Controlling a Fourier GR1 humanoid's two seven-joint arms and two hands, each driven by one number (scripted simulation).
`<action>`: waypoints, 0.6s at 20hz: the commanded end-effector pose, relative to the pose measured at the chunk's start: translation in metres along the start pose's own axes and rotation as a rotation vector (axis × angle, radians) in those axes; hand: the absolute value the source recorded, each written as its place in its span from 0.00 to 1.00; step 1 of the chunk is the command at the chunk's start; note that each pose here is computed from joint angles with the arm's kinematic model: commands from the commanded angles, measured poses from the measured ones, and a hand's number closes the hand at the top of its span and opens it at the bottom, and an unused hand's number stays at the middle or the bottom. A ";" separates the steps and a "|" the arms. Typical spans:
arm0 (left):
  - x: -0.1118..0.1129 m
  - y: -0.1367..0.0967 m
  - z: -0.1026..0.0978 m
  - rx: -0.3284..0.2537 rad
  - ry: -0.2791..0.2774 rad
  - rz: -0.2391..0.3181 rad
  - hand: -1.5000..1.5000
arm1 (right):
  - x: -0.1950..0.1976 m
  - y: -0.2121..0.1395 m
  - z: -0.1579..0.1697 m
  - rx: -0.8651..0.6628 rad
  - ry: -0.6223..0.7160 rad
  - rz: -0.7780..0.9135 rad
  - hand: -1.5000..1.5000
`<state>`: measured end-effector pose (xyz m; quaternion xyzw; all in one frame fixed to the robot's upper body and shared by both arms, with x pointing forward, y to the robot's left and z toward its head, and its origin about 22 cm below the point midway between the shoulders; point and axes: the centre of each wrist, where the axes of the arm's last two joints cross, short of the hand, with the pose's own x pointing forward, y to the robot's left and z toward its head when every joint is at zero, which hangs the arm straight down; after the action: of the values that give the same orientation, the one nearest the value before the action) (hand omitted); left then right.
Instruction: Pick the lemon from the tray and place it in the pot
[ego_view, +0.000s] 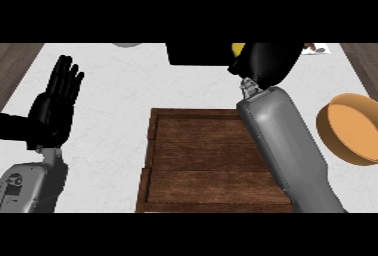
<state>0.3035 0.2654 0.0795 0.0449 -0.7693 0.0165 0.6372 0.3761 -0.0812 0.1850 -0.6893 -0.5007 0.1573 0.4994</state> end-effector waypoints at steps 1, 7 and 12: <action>-0.012 0.012 0.008 0.025 0.007 -0.006 0.50 | -0.008 -0.021 -0.007 -0.130 0.167 -0.019 1.00; 0.005 0.012 -0.007 0.022 0.009 -0.011 0.50 | -0.076 -0.029 -0.027 -0.069 0.234 0.065 1.00; -0.008 0.016 0.003 0.021 -0.013 0.003 0.50 | -0.133 -0.039 -0.045 -0.045 0.278 0.105 1.00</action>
<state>0.2984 0.2726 0.0756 0.0535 -0.7686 0.0243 0.6370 0.3420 -0.1860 0.1993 -0.7331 -0.4275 0.0796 0.5230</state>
